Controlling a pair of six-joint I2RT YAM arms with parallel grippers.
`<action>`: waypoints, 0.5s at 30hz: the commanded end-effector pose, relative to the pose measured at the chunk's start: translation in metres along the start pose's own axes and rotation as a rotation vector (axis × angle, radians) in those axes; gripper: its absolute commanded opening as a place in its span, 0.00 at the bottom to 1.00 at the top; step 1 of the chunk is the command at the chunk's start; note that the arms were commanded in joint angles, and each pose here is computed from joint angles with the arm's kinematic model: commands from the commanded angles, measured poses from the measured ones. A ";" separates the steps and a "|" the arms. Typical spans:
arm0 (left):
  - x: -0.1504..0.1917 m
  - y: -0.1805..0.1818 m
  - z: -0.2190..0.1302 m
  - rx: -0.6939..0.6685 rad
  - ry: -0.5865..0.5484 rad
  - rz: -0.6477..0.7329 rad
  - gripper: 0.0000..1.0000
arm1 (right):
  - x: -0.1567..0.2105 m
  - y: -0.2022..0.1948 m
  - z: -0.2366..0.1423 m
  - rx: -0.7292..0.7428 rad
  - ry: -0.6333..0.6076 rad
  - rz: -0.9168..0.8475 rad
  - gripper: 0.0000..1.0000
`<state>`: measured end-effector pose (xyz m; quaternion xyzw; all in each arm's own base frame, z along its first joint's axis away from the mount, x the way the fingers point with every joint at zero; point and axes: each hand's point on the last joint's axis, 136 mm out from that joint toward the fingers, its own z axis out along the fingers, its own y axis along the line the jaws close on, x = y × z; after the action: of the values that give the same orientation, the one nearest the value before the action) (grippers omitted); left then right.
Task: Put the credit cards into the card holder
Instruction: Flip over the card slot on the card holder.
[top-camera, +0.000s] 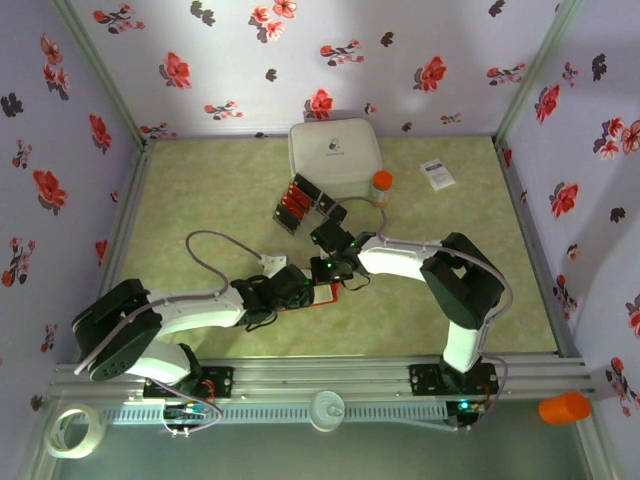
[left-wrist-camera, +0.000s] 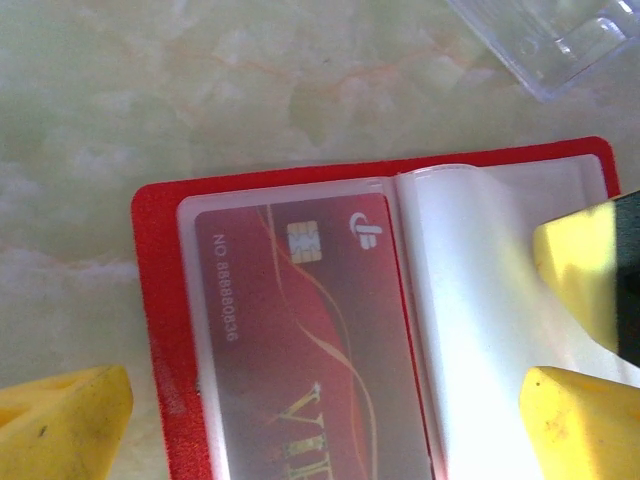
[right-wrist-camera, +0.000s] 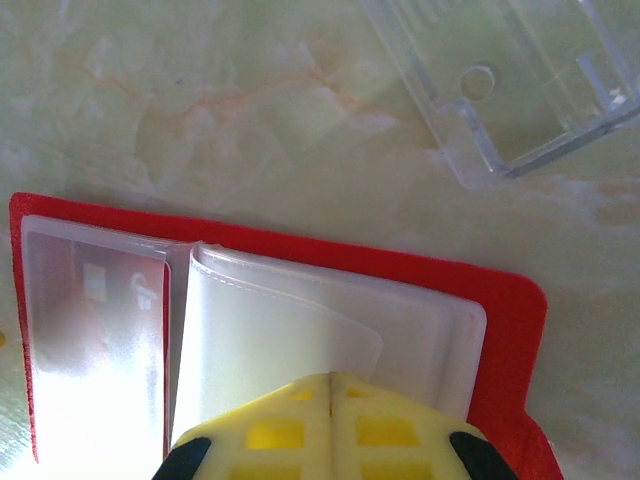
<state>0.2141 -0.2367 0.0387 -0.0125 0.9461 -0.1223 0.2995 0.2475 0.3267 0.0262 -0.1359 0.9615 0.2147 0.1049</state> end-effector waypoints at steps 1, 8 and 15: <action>-0.006 -0.013 -0.005 0.070 -0.038 0.009 1.00 | 0.010 0.001 0.006 -0.012 0.034 0.021 0.01; -0.006 -0.021 -0.005 0.128 -0.050 0.011 1.00 | 0.010 0.002 0.008 -0.048 0.033 0.053 0.01; 0.002 -0.022 0.002 0.139 -0.032 0.017 1.00 | 0.009 0.002 0.007 -0.075 0.029 0.078 0.01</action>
<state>0.2128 -0.2418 0.0360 -0.0024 0.9378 -0.1550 0.3107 0.2465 0.3312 0.0254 -0.1171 0.9577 0.2455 0.0941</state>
